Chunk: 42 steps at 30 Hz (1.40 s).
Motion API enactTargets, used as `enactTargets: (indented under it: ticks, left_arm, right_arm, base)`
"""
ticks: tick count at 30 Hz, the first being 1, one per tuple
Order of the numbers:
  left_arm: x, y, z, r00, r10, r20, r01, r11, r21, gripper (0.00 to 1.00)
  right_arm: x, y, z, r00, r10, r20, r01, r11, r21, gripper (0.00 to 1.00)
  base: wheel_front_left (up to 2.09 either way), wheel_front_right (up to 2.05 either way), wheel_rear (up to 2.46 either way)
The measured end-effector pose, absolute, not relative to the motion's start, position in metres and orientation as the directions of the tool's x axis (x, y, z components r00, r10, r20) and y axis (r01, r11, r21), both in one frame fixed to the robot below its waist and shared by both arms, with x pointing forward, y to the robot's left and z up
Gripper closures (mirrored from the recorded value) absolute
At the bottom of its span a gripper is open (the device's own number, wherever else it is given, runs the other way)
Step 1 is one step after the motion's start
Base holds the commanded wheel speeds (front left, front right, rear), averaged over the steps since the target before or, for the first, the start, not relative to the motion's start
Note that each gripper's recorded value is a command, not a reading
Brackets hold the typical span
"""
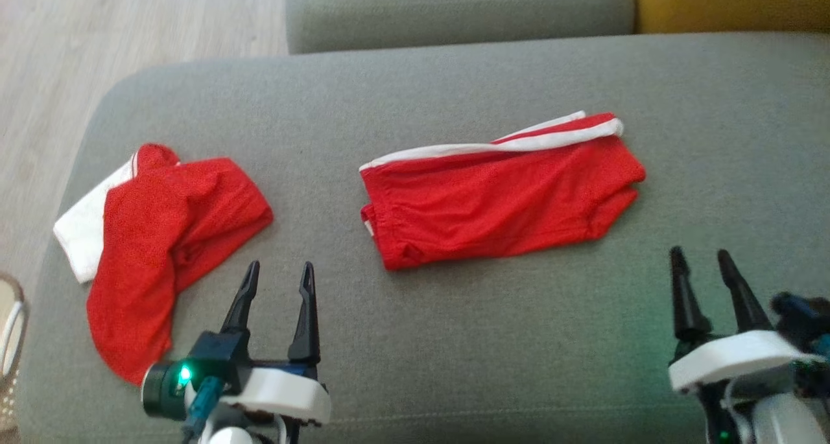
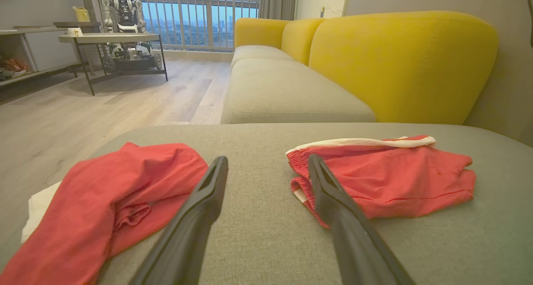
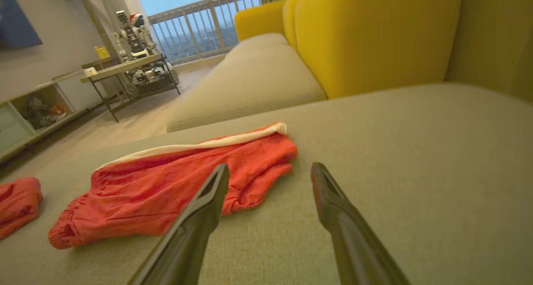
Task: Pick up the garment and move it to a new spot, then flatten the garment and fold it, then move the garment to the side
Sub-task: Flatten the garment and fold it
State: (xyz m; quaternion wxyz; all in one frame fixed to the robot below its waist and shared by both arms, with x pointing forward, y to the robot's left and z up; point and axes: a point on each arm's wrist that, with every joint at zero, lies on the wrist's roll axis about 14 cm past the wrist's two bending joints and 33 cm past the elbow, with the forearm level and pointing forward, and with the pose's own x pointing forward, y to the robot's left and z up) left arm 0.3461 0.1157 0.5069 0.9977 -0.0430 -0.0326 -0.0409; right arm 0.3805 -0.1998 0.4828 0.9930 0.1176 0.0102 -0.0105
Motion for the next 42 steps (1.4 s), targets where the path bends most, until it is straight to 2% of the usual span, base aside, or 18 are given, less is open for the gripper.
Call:
enactTargets:
  ticks: [2, 3, 8, 13, 19, 27, 38, 39, 40, 42]
  left_arm:
    - [0.349, 0.118, 0.504, 0.996, -0.072, 0.059, 0.076, 0.994, -0.083, 0.00]
    - [0.349, 0.118, 0.504, 0.996, -0.072, 0.059, 0.076, 0.994, -0.083, 0.00]
    - [0.356, 0.121, 0.497, 0.997, -0.066, 0.036, 0.069, 0.994, -0.083, 0.00]
    - [0.356, 0.130, 0.489, 0.999, -0.041, 0.008, 0.041, 0.996, -0.081, 0.00]
    - [0.359, 0.142, 0.480, 1.000, 0.000, -0.022, -0.001, 0.998, -0.062, 0.00]
    - [0.359, 0.144, 0.467, 0.998, 0.008, -0.064, -0.012, 0.999, -0.053, 0.00]
    - [0.364, 0.144, 0.467, 0.998, 0.006, -0.066, -0.009, 0.999, -0.045, 0.00]
    - [0.365, 0.145, 0.468, 0.998, 0.006, -0.061, -0.009, 0.999, -0.044, 0.00]
    - [0.366, 0.145, 0.469, 0.998, 0.007, -0.058, -0.009, 0.999, -0.043, 0.00]
    - [0.367, 0.145, 0.469, 0.998, 0.007, -0.056, -0.010, 0.999, -0.043, 0.00]
  right_arm:
    - [0.389, -0.204, 0.467, 0.996, -0.043, -0.081, 0.070, 0.932, 0.357, 0.00]
    - [0.389, -0.204, 0.467, 0.996, -0.043, -0.081, 0.070, 0.932, 0.357, 0.00]
    - [0.424, -0.195, 0.443, 0.981, -0.038, -0.188, 0.145, 0.787, 0.600, 0.00]
    - [0.448, -0.179, 0.411, 0.949, 0.003, -0.314, 0.233, 0.663, 0.711, 0.00]
    - [0.472, -0.167, 0.382, 0.910, 0.020, -0.413, 0.328, 0.575, 0.750, 0.00]
    - [0.508, -0.148, 0.378, 0.893, 0.091, -0.440, 0.322, 0.555, 0.767, 0.00]
    - [0.526, -0.128, 0.378, 0.877, 0.153, -0.455, 0.303, 0.560, 0.771, 0.01]
    - [0.526, -0.127, 0.378, 0.876, 0.156, -0.456, 0.302, 0.561, 0.771, 0.55]
    - [0.527, -0.127, 0.378, 0.876, 0.157, -0.456, 0.297, 0.568, 0.767, 1.00]
    - [0.528, -0.126, 0.381, 0.882, 0.151, -0.447, 0.284, 0.586, 0.759, 1.00]
  base:
    - [0.00, 0.00, 0.00]
    - [0.00, 0.00, 0.00]
    - [0.00, 0.00, 0.00]
    - [0.00, 0.00, 0.00]
    - [0.00, 0.00, 0.00]
    - [0.00, 0.00, 0.00]
    - [0.00, 0.00, 0.00]
    - [0.00, 0.00, 0.00]
    - [0.00, 0.00, 0.00]
    - [0.00, 0.00, 0.00]
